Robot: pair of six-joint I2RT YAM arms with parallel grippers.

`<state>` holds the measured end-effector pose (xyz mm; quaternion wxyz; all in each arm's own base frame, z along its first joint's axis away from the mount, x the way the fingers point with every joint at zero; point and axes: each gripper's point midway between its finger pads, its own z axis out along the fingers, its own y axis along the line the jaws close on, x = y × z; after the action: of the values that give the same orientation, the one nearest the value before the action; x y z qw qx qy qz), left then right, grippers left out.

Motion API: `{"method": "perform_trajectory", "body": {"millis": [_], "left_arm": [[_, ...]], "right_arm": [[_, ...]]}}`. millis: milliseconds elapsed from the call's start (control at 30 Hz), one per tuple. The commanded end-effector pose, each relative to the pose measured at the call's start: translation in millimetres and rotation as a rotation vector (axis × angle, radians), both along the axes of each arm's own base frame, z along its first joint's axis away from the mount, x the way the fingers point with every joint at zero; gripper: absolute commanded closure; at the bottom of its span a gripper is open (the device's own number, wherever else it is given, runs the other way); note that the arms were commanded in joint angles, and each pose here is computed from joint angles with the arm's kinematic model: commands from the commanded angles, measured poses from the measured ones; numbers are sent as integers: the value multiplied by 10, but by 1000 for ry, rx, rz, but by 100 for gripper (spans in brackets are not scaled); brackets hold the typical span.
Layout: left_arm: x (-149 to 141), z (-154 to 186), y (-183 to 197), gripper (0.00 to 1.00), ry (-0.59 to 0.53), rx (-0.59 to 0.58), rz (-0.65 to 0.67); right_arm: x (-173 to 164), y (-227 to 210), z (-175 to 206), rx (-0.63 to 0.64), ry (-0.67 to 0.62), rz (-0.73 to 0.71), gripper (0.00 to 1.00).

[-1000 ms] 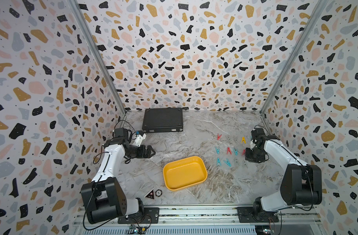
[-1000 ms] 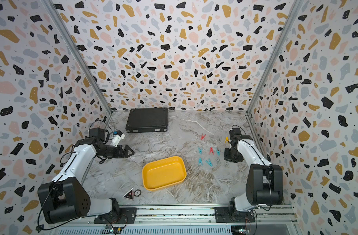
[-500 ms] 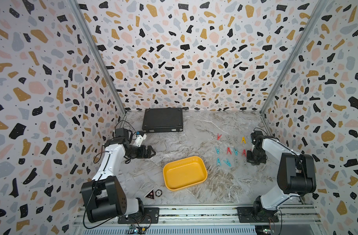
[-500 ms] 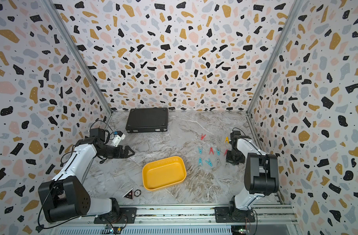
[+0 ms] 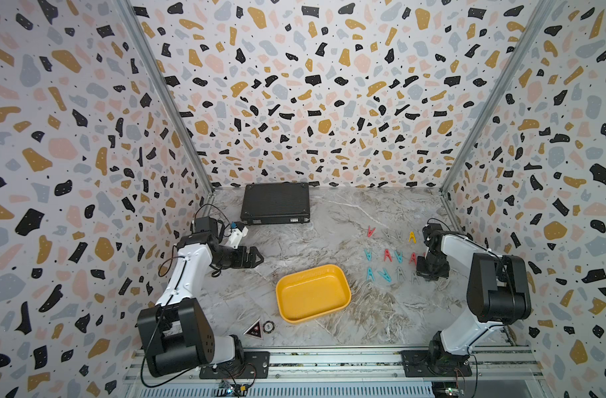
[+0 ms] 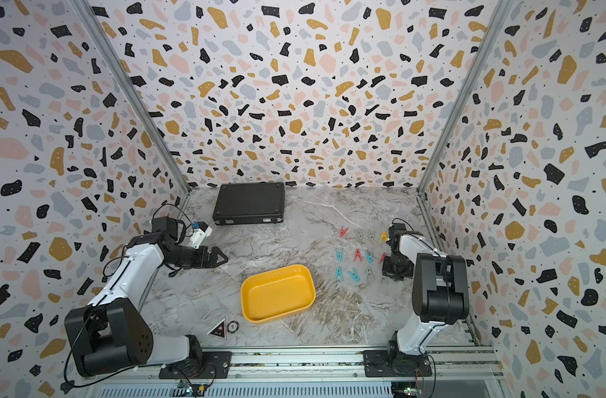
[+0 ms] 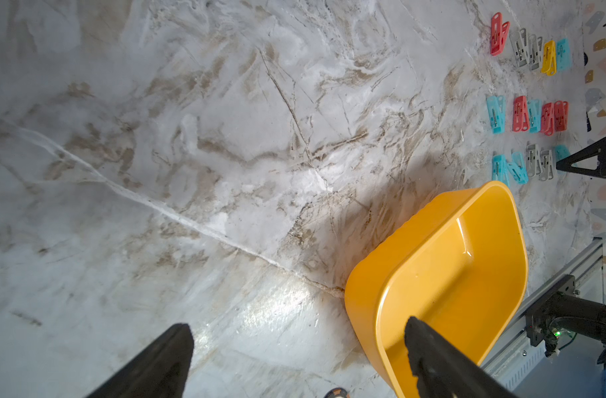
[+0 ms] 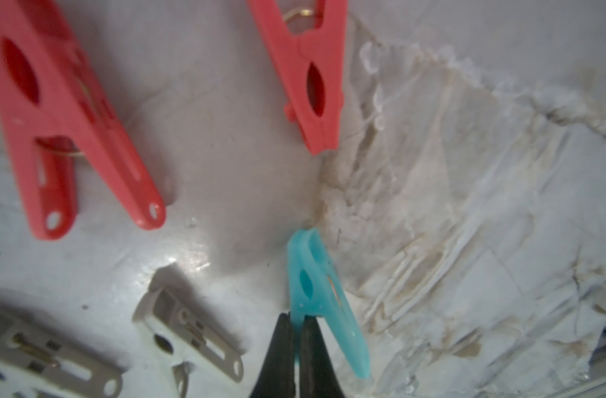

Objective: Take the clothespins out of the storage box
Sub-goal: Place the clothespin at the center of the board, then reset both arms

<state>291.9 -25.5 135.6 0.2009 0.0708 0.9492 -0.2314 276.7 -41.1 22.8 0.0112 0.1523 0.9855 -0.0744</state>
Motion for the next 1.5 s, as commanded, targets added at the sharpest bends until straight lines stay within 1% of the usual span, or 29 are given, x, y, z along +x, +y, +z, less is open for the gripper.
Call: {"method": "perform_trajectory", "body": {"millis": [0, 133, 233, 400, 633, 733, 900, 1033, 1100, 1133, 1167, 1267, 1400, 1467], "left_arm": [[-16, 32, -43, 0, -8, -14, -10], [-14, 25, -47, 0, -5, -18, -10], [-18, 18, -46, 0, -3, -15, -10], [-31, 31, -33, 0, -14, -4, -8], [-29, 89, -8, 0, -38, 18, -1], [-19, 114, 33, 0, -57, 45, 13], [50, 174, 108, 0, -104, 91, 31], [132, 214, 135, 0, -135, 109, 20], [188, 230, 150, 0, -156, 114, 22], [217, 237, 144, 0, -169, 111, 18], [248, 239, 141, 0, -178, 105, 19], [378, 216, 163, 0, -207, 108, 44], [554, 162, 230, 0, -229, 114, 102], [619, 127, 241, 0, -264, 109, 120]], "right_arm": [[-109, -7, 2, -1, 11, -22, 90], [-120, 11, 39, 8, 0, -23, 85], [-110, 16, 131, 10, -28, -24, 79], [-80, 21, 380, 10, -96, -20, 59], [-52, 114, 765, 60, -199, -2, 42], [21, 252, 980, 133, -300, 38, 38], [221, 583, 1339, 309, -527, 111, 32], [351, 776, 1542, 405, -659, 166, 27], [422, 893, 1650, 447, -717, 200, 21], [462, 963, 1711, 456, -746, 225, 12], [504, 1036, 1760, 457, -769, 255, 1], [601, 1242, 1850, 401, -811, 361, 1], [661, 1470, 1855, 282, -869, 522, 1], [671, 1491, 1809, 231, -898, 557, 1]]}}
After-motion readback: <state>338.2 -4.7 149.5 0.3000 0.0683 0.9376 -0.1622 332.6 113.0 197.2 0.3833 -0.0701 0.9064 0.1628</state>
